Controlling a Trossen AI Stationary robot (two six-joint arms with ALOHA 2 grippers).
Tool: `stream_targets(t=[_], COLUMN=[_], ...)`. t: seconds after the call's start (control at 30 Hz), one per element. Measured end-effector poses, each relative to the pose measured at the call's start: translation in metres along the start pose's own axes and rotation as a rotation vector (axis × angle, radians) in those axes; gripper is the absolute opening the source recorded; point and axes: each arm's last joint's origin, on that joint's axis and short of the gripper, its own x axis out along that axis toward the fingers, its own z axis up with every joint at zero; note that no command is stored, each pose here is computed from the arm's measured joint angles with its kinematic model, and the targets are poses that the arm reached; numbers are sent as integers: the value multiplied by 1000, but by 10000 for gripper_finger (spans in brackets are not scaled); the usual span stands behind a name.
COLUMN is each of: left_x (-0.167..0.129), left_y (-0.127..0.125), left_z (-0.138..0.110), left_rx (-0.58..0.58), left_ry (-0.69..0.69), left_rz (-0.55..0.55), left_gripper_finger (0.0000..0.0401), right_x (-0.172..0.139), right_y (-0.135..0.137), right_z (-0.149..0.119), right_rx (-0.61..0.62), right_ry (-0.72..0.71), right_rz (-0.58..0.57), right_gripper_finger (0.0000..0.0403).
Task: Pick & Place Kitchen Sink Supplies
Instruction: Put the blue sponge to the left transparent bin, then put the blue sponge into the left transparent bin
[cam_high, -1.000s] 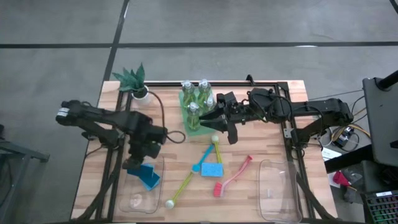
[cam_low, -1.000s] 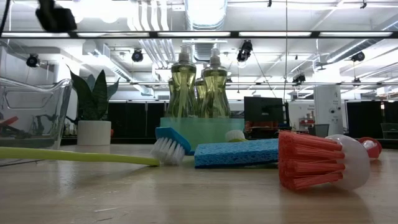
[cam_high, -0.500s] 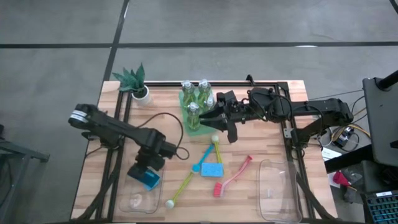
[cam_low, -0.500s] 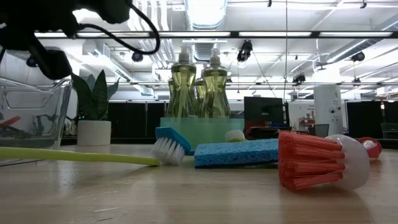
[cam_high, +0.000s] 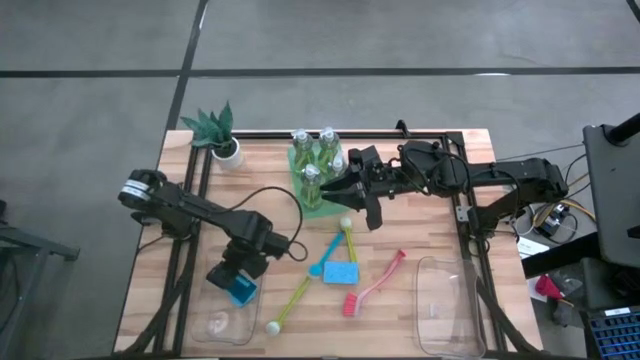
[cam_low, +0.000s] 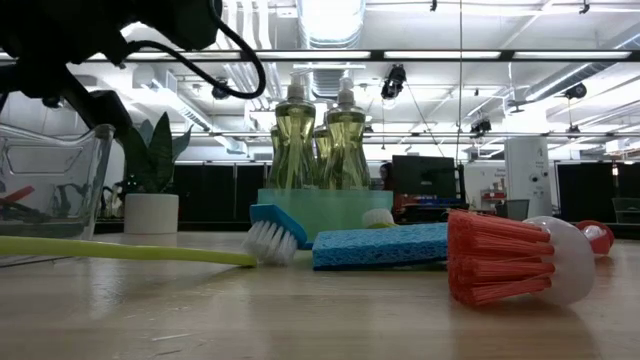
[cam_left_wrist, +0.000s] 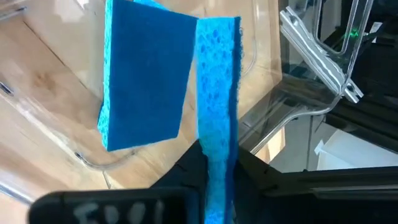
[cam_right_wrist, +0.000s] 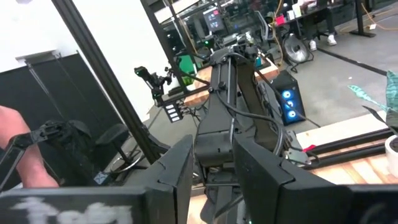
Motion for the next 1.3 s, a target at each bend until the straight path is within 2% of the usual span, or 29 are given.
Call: stream_targets(t=[0.2, 0.33, 0.5, 0.63, 0.73, 0.83, 0.93, 1.0, 1.17, 1.3], left_x=[-1, -1, -11, -20, -26, -30, -31, -28, -14, -5], left_y=[0, -1, -6, -12, -18, -23, -29, -31, -23, -15], left_z=[0, -1, 0, 4, 3, 2, 1, 1, 1, 4], left_rx=[25, -2, -42, -53, -82, -101, -154, -174, -239, -236], left_ry=[-3, 3, 6, -27, -27, -25, -41, -41, 13, 29], left_rz=[-1, -2, 20, 26, -31, -115, -274, -343, -365, -355], left_gripper_finger=[118, 164, 192, 194, 191, 184, 172, 161, 137, 124], right_x=[0, 0, 0, 0, 0, 0, 0, 0, 0, 0], right_y=[0, 0, 0, 0, 0, 0, 0, 0, -1, -1], right_z=[0, 0, 1, 1, 1, 1, 0, 0, -1, -2], right_rx=[-3, -2, 0, 5, 11, 11, 9, 4, -5, 5], right_ry=[-2, -3, -3, -3, -3, -3, -1, 6, 17, 22], right_rz=[0, 0, 0, 0, 0, 0, -1, -4, -10, -11], right_gripper_finger=[111, 111, 111, 111, 111, 111, 111, 111, 111, 111])
